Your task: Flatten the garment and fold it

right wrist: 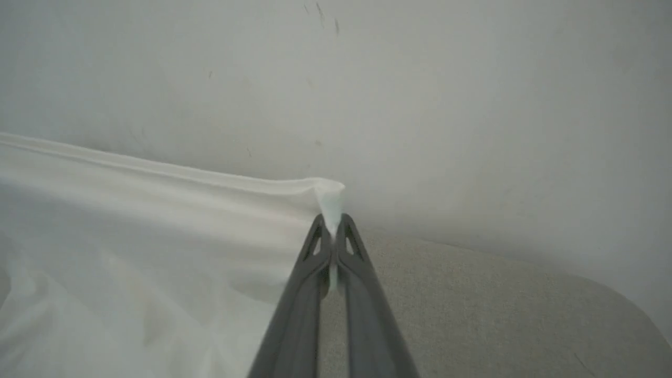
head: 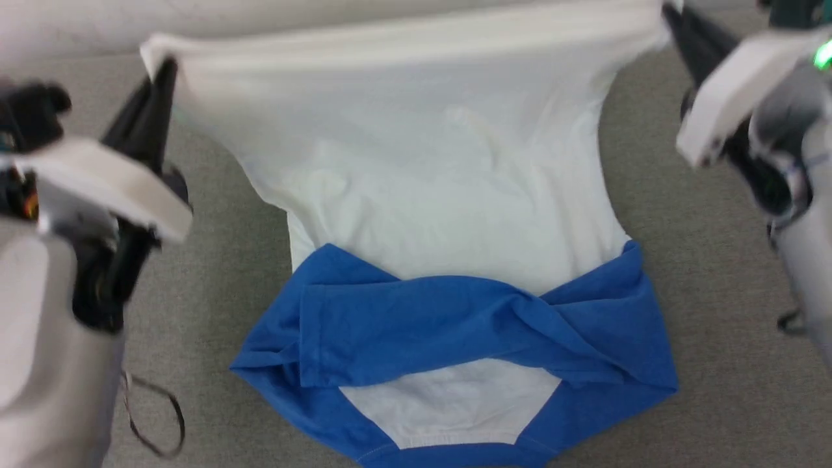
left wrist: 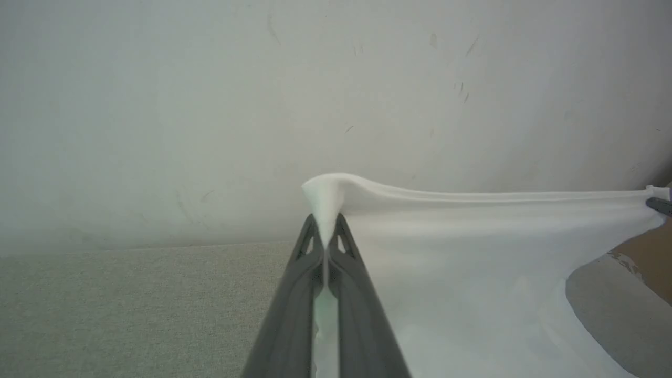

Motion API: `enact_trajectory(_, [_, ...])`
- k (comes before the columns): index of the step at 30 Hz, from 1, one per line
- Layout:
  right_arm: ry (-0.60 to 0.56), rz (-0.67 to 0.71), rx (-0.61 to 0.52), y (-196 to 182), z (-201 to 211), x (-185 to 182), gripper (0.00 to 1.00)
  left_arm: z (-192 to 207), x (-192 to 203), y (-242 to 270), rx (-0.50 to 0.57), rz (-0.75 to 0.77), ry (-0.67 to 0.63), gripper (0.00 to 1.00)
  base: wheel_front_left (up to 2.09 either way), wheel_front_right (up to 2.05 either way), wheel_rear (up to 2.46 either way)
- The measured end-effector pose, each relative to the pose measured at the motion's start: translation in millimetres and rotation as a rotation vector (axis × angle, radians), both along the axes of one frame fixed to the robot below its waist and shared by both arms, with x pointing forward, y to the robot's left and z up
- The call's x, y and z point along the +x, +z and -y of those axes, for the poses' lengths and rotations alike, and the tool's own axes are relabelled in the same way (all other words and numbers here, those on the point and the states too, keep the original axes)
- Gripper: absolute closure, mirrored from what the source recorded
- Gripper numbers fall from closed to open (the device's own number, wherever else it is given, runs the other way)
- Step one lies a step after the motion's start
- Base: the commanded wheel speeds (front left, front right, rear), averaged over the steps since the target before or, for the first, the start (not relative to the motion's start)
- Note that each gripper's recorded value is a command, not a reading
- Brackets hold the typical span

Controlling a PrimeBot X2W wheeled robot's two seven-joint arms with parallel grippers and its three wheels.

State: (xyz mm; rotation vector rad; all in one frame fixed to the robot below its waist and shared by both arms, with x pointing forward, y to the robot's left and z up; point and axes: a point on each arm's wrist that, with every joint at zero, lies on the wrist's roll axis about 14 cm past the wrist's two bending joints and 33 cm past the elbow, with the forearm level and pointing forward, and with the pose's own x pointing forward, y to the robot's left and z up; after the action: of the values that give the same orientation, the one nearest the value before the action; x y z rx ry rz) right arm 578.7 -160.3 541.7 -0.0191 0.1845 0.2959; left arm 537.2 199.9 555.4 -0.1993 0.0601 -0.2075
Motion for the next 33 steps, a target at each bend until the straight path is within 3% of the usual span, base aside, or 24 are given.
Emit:
enact_trajectory(12, [-0.023,-0.197,0.051,-62,23,-141,1.00,2,-136,-58,-0.116,-0.223,0.086,1.00,0.00,0.00,0.00])
enact_trajectory(18, [-0.103,-0.278,0.116,-81,35,-190,1.00,15,-188,-93,-0.178,-0.384,0.098,1.00,0.00,0.00,0.00])
enact_trajectory(28, [-0.226,-0.444,0.194,-124,40,-257,0.98,22,-249,-140,-0.161,-0.602,0.119,1.00,0.00,0.00,0.00])
enact_trajectory(29, [-0.234,-0.460,0.194,-128,40,-262,0.80,24,-253,-145,-0.164,-0.619,0.118,0.89,0.00,0.00,0.00])
enact_trajectory(30, [-0.239,-0.477,0.200,-132,39,-266,0.52,25,-255,-150,-0.160,-0.632,0.122,0.51,0.00,0.00,0.00])
enact_trajectory(31, [-0.244,-0.490,0.200,-136,38,-270,0.14,24,-257,-154,-0.158,-0.637,0.128,0.09,0.00,0.00,0.00])
enact_trajectory(32, [-0.246,-0.512,0.189,-141,38,-275,0.00,24,-258,-156,-0.167,-0.642,0.138,0.00,0.00,0.00,0.00])
enact_trajectory(33, [-0.251,-0.526,0.182,-145,39,-279,0.00,24,-260,-159,-0.173,-0.646,0.147,0.00,0.00,0.00,0.00])
